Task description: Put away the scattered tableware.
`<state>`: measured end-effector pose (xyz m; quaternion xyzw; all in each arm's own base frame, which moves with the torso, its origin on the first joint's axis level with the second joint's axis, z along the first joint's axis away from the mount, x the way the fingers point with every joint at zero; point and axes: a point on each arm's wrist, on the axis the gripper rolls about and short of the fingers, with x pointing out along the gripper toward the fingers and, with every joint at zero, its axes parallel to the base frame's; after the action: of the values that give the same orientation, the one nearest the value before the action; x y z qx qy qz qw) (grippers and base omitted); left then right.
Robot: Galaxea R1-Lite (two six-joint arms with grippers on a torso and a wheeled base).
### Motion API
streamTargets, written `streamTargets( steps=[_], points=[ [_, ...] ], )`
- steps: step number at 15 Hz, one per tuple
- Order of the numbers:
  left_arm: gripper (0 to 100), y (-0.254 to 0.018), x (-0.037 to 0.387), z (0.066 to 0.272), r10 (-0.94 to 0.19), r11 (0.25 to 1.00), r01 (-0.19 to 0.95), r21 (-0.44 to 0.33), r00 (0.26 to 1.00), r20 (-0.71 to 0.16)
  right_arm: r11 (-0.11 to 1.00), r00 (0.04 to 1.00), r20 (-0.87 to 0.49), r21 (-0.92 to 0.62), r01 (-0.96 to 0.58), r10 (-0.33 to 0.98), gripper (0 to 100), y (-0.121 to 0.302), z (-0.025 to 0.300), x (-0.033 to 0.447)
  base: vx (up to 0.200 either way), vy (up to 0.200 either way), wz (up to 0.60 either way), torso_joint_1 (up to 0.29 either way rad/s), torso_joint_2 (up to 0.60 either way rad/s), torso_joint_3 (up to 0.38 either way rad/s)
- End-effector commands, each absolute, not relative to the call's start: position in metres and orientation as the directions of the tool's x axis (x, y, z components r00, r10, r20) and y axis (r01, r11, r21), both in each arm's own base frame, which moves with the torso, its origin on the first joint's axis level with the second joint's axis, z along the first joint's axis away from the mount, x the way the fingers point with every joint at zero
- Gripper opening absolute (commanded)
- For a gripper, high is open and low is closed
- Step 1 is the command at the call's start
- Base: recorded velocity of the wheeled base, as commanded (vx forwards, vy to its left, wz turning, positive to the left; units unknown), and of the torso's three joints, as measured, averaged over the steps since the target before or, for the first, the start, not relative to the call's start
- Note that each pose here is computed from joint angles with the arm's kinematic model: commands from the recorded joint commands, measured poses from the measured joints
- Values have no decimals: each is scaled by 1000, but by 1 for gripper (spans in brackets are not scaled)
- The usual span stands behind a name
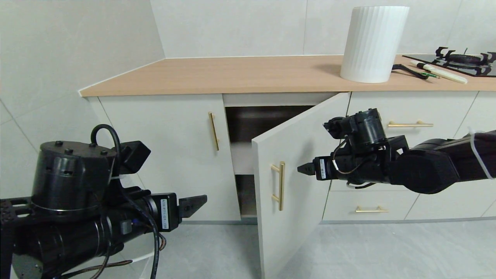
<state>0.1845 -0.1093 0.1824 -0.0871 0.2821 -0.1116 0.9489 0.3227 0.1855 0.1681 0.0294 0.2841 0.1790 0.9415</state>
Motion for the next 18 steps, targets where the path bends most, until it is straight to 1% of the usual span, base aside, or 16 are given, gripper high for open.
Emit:
streamTargets(
  steps=[1, 3, 7, 10, 11, 15, 18],
  points=[
    [100, -110, 185, 182, -260, 960, 162, -229, 816, -517, 945, 781, -533, 145, -293, 324, 100, 186, 161, 331, 0, 0, 0, 0, 0, 0],
    [100, -109, 184, 183, -261, 960, 163, -228, 817, -514, 953, 801, -518, 140, -269, 301, 100, 186, 161, 337, 0, 0, 0, 0, 0, 0],
    [100, -109, 185, 183, -259, 960, 162, -227, 817, -515, 951, 827, -469, 155, -268, 310, 100, 191, 159, 342, 0, 0, 0, 0, 0, 0],
    [100, -109, 184, 184, -261, 960, 162, -229, 819, -511, 941, 829, -448, 204, -271, 336, 100, 201, 158, 340, 0, 0, 0, 0, 0, 0],
    [100, -109, 184, 183, -260, 960, 162, -228, 818, -514, 936, 829, -441, 227, -269, 345, 100, 208, 153, 342, 0, 0, 0, 0, 0, 0],
    [100, -109, 184, 184, -261, 960, 162, -229, 819, -511, 942, 855, -404, 220, -254, 325, 100, 222, 140, 348, 0, 0, 0, 0, 0, 0],
    [100, -109, 185, 183, -259, 960, 160, -229, 819, -513, 938, 850, -407, 238, -254, 333, 100, 227, 137, 347, 200, 0, 0, 2, 1, 4]
  ],
)
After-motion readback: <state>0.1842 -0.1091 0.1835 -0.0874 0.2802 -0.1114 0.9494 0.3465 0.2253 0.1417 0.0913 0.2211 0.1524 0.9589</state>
